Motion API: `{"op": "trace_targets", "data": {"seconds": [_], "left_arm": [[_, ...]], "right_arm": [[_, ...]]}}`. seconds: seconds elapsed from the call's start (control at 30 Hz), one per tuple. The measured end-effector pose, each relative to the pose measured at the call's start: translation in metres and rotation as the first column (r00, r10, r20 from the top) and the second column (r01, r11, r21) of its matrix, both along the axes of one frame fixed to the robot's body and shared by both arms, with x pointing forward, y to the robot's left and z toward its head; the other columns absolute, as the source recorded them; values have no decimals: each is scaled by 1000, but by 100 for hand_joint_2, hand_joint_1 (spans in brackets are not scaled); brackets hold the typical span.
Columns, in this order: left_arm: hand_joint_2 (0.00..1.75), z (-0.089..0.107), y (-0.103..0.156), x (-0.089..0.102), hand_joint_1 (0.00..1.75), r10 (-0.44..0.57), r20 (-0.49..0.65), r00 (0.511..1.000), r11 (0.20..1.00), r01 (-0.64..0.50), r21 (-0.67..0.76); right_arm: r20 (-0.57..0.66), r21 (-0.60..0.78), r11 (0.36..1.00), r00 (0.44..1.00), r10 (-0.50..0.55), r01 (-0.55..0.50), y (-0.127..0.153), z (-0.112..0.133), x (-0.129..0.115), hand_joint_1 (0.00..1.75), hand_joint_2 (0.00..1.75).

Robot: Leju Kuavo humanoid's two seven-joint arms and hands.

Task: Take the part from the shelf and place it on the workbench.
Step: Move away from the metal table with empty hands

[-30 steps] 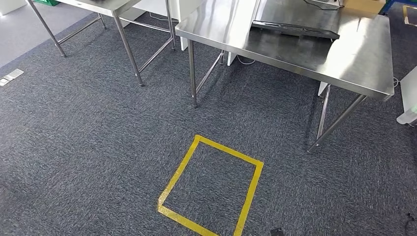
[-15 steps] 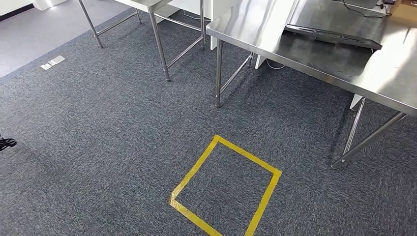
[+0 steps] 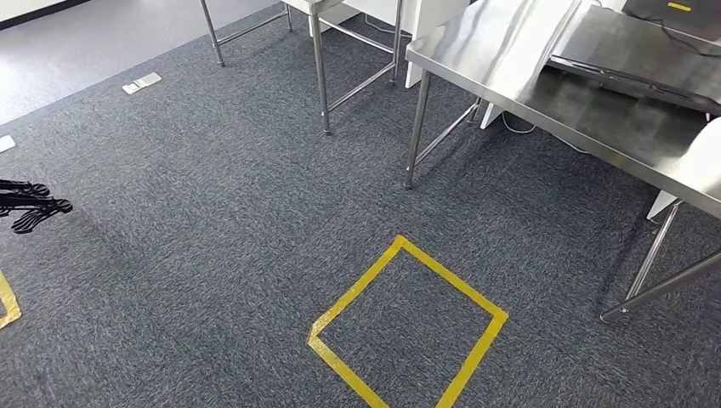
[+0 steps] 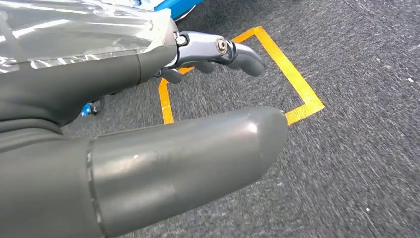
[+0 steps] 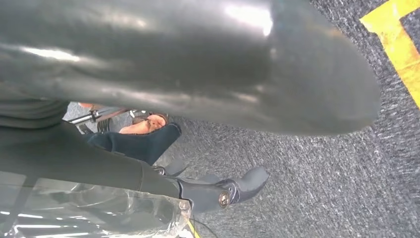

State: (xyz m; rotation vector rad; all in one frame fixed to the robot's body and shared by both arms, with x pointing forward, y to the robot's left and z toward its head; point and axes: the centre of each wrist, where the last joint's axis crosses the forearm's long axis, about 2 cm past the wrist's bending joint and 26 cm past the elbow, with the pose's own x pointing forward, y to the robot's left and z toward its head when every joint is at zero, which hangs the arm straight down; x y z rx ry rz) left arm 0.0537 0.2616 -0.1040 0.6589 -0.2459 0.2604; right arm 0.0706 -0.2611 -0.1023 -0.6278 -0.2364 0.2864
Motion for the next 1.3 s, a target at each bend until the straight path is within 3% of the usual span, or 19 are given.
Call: {"op": "trace_targets", "data": {"seconds": [1.3], "left_arm": [[0,0,-3,0,0,-33,-12,999,999,33,15]], "right_arm": [[-11,-17,1000,1000,12,-12,0,0,-4,0,0]]}}
